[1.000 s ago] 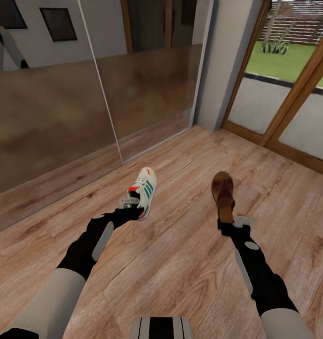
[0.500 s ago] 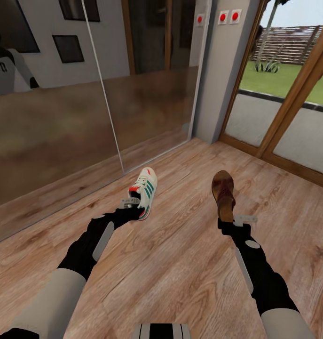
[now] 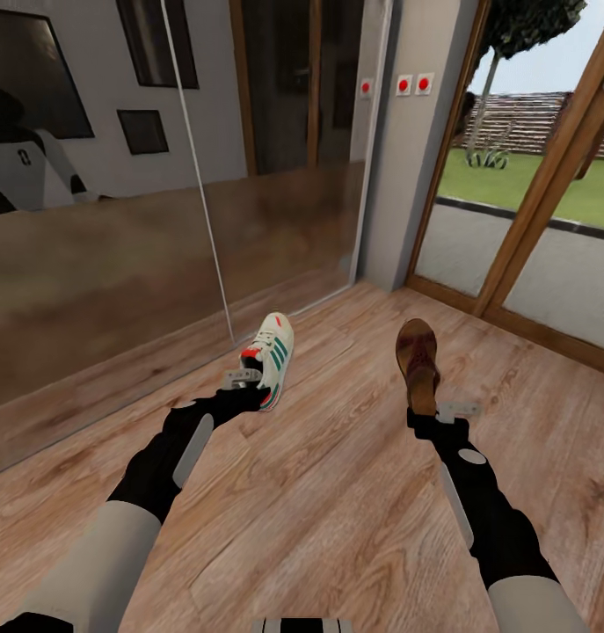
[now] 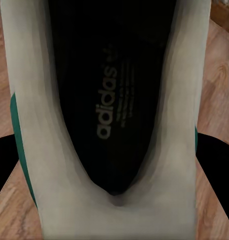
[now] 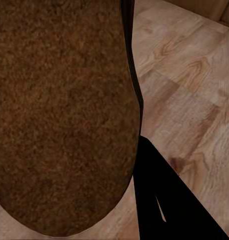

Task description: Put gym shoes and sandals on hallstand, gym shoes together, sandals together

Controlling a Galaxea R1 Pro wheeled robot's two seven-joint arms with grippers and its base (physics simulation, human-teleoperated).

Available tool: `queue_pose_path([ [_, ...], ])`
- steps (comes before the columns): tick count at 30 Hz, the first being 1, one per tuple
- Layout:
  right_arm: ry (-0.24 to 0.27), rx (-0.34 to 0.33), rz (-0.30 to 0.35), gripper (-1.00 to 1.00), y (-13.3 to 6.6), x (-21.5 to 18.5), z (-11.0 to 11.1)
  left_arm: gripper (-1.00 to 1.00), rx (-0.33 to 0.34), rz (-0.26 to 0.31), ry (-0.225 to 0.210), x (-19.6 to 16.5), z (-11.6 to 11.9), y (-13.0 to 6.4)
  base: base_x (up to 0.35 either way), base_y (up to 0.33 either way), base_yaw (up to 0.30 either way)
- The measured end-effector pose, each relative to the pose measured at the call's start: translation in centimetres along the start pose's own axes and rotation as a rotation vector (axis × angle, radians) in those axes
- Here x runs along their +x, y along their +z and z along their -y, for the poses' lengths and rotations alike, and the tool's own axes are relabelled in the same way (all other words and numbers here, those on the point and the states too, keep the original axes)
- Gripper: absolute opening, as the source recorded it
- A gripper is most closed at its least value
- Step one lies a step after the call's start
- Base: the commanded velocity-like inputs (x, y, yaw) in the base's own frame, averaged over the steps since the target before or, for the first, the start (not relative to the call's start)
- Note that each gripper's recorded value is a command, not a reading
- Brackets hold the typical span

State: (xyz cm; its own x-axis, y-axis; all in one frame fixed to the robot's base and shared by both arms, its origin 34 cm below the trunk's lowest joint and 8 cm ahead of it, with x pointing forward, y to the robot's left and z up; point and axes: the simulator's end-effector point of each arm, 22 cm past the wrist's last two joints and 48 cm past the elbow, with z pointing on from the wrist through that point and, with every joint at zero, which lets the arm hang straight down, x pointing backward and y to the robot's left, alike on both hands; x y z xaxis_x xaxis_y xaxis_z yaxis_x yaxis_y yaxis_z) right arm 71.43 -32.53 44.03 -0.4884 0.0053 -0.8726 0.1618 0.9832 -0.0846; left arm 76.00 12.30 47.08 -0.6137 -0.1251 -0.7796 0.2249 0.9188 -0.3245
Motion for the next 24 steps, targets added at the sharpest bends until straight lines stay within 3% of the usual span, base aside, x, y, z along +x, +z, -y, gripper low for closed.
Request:
queue_pose_path([
  [15, 0.016, 0.0, 0.085, -1.0, -2.4, -5.1, 0.4, -1.0, 0.011, 0.079, 0.032, -4.7, 1.9, -3.1, 0.0, 0.0, 0.0],
  [24, 0.018, -0.001, 0.099, -1.0, -3.3, -7.9, 0.6, -1.0, 0.012, 0.093, 0.038, -7.4, 2.8, -4.4, 0.0, 0.0, 0.0],
])
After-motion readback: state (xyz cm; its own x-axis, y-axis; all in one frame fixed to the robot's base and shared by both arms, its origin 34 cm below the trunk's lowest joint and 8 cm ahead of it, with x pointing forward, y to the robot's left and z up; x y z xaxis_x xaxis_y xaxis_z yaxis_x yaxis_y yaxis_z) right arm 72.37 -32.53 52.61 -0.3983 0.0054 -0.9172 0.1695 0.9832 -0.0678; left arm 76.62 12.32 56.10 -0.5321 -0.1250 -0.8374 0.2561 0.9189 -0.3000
